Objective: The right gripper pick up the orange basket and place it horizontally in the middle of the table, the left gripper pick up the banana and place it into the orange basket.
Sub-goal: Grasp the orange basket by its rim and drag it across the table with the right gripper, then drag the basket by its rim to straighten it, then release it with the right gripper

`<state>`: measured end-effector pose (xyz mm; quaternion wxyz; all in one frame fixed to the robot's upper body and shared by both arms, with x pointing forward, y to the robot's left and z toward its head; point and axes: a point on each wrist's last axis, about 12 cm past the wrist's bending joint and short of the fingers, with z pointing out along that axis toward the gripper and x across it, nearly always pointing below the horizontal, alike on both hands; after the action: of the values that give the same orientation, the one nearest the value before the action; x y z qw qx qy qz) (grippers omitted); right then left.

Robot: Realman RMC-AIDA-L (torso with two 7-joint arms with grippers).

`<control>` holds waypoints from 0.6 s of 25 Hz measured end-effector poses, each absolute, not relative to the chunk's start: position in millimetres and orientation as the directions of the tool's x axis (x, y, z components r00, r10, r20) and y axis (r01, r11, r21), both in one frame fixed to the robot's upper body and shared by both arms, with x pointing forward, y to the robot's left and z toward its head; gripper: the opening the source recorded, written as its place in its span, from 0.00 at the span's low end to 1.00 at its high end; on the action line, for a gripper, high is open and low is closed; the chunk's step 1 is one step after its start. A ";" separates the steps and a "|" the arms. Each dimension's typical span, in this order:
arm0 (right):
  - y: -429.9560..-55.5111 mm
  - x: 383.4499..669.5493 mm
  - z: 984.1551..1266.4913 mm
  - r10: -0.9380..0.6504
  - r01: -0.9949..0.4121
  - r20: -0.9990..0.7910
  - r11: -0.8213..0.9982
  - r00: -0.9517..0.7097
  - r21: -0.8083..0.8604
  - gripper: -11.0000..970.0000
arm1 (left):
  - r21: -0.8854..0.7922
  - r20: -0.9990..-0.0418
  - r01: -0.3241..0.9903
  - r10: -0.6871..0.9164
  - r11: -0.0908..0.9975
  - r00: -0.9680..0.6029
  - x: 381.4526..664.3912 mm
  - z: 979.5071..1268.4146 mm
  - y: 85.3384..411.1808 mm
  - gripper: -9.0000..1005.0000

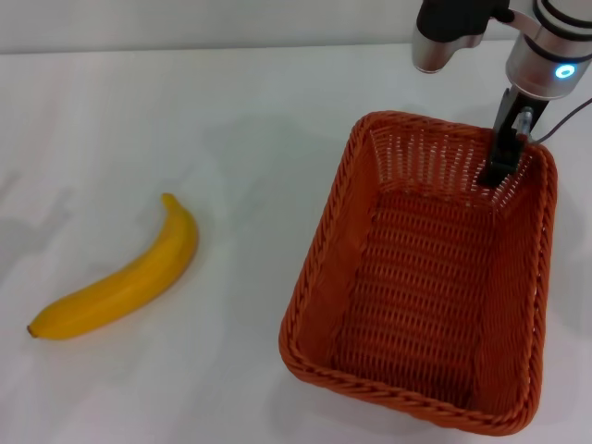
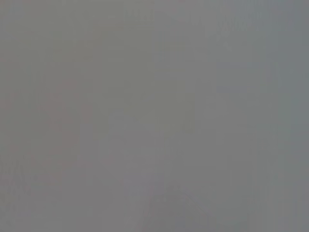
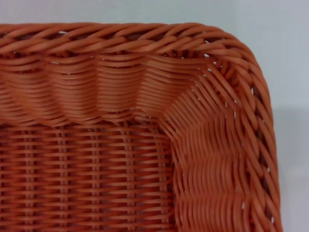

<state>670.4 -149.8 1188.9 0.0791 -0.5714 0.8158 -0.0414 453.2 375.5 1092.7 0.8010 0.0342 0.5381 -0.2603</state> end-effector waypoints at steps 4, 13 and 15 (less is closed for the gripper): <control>-148.7 669.8 1189.9 -0.936 -0.924 -0.080 0.351 -0.342 -0.155 0.45 | -0.229 -0.880 0.451 -0.381 0.863 0.282 452.7 1091.2 375.1 0.88; -157.4 670.0 1210.1 -0.878 -0.864 -0.101 0.479 -0.468 -0.157 0.31 | -0.225 -0.883 0.443 -0.374 0.868 0.285 451.0 1090.7 377.1 0.88; -163.7 670.0 1218.9 -0.850 -0.837 -0.126 0.526 -0.511 -0.154 0.30 | -0.225 -0.883 0.438 -0.372 0.870 0.286 450.0 1090.6 378.6 0.88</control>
<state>670.0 -163.7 1218.9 0.0932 -0.4856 0.8684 -0.0365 450.0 378.6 1090.6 0.8013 0.0304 0.5415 -0.2527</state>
